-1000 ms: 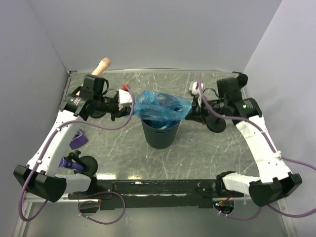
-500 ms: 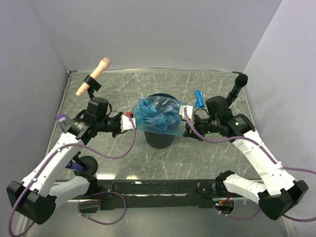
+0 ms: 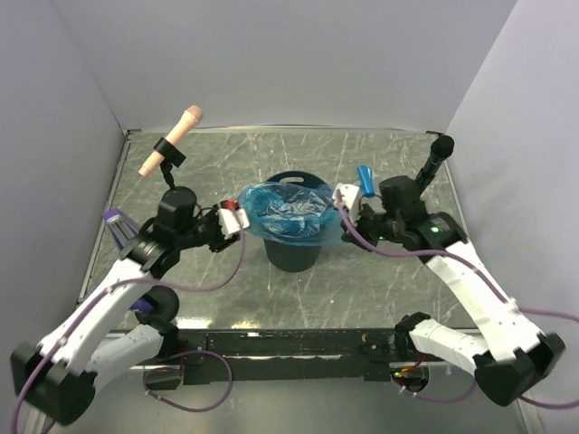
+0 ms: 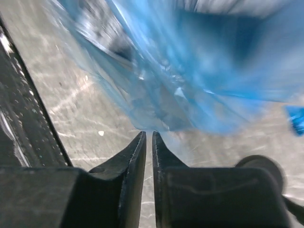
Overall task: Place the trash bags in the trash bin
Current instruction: Place the trash bag in the trash bin.
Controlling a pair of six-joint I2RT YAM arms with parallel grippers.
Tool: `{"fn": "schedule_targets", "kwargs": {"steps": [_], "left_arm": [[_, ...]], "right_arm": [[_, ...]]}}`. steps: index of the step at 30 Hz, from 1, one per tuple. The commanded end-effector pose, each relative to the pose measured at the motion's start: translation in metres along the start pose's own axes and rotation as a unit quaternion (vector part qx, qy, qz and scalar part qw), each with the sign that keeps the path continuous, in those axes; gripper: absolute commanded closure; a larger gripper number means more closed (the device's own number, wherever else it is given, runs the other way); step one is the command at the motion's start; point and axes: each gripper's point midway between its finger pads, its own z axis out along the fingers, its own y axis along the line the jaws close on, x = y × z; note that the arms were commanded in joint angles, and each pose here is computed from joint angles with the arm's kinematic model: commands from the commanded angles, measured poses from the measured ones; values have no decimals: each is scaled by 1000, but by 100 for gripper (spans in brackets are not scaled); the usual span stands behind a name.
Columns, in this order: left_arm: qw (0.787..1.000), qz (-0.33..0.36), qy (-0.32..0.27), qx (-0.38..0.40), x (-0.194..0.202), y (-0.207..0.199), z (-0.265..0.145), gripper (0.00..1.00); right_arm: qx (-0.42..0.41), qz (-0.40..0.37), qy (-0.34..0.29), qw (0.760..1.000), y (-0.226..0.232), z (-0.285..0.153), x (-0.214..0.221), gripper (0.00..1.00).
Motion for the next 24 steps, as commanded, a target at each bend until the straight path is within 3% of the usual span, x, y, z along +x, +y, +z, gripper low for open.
{"fn": "schedule_targets", "kwargs": {"steps": [1, 3, 5, 8, 17, 24], "left_arm": [[997, 5, -74, -19, -39, -7, -34, 51], [996, 0, -77, -51, -42, 1, -42, 51], [992, -12, -84, -90, -42, 13, -44, 48], [991, -3, -97, -87, -43, 13, -38, 46], [990, 5, -75, -118, -31, 42, -7, 41], [990, -1, -86, -115, -34, 45, 1, 55]], "right_arm": [[26, -35, -77, 996, 11, -56, -46, 80], [57, -32, -89, 994, 7, -64, -48, 75], [79, -29, -106, 991, 3, -66, -49, 60], [59, -27, -114, 991, 5, -54, -50, 52], [59, -24, -92, 994, -15, -17, -53, 41], [49, 14, -95, 994, -13, -2, -52, 38]]}}
